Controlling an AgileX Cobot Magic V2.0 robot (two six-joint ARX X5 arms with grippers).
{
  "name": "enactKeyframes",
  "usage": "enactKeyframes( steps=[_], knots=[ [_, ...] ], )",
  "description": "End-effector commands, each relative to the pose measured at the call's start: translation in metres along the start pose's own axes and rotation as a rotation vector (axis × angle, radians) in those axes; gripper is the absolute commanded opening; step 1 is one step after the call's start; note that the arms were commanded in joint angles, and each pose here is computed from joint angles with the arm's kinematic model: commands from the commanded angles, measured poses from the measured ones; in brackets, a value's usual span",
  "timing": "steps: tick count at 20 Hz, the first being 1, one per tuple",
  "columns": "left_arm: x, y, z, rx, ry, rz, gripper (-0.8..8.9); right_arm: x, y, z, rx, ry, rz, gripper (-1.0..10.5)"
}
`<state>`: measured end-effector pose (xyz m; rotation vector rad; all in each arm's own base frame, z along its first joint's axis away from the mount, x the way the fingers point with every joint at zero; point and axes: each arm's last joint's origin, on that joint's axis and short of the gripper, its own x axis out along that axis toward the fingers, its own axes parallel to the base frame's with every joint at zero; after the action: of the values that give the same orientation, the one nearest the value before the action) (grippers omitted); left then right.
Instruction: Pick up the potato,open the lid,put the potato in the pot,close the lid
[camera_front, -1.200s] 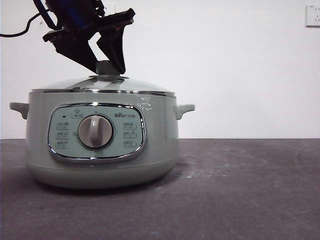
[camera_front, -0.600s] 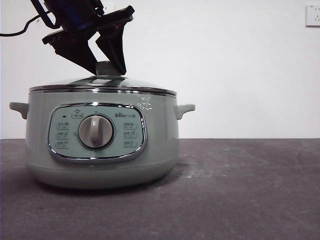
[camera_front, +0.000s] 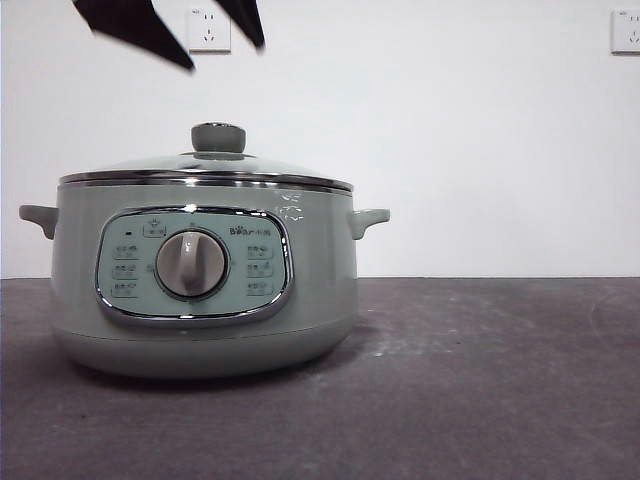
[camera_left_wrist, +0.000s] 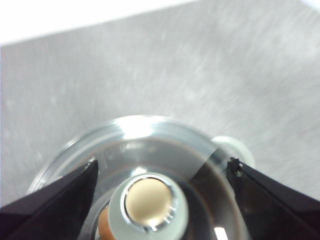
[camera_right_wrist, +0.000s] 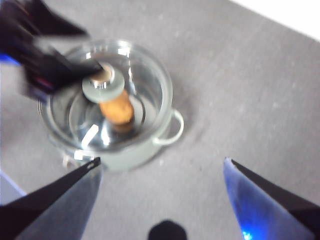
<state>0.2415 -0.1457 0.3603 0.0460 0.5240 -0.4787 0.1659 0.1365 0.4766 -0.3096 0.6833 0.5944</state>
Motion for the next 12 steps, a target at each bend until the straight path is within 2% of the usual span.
enactKeyframes(
  steps=[1, 3, 4, 5, 7, 9, 12],
  knots=[
    [-0.029, -0.003, 0.004, 0.01, -0.042, -0.023, 4.36, 0.002, -0.001, -0.004, 0.012, 0.026, -0.006, 3.8],
    [-0.058, -0.004, 0.003, 0.035, -0.068, -0.031, 4.27, 0.004, -0.005, -0.011, 0.022, 0.03, -0.019, 2.6],
    [-0.07, -0.003, 0.002, 0.051, -0.071, -0.028, 3.64, 0.006, -0.006, -0.014, 0.029, 0.026, -0.024, 2.1],
    [-0.079, -0.003, 0.0, 0.067, -0.069, -0.028, 2.84, 0.007, -0.008, -0.019, 0.036, 0.014, -0.03, 1.7],
    [-0.096, -0.001, -0.006, 0.106, -0.058, -0.026, 0.22, 0.008, -0.012, -0.03, 0.056, -0.028, -0.052, 1.0],
    [-0.105, 0.0, -0.008, 0.118, -0.067, -0.021, -0.08, 0.011, -0.016, -0.042, 0.075, -0.072, -0.073, 0.1],
    [-0.117, 0.001, -0.009, 0.117, -0.102, 0.011, -0.08, 0.018, -0.018, -0.065, 0.093, -0.16, -0.094, -0.2]
  ],
)
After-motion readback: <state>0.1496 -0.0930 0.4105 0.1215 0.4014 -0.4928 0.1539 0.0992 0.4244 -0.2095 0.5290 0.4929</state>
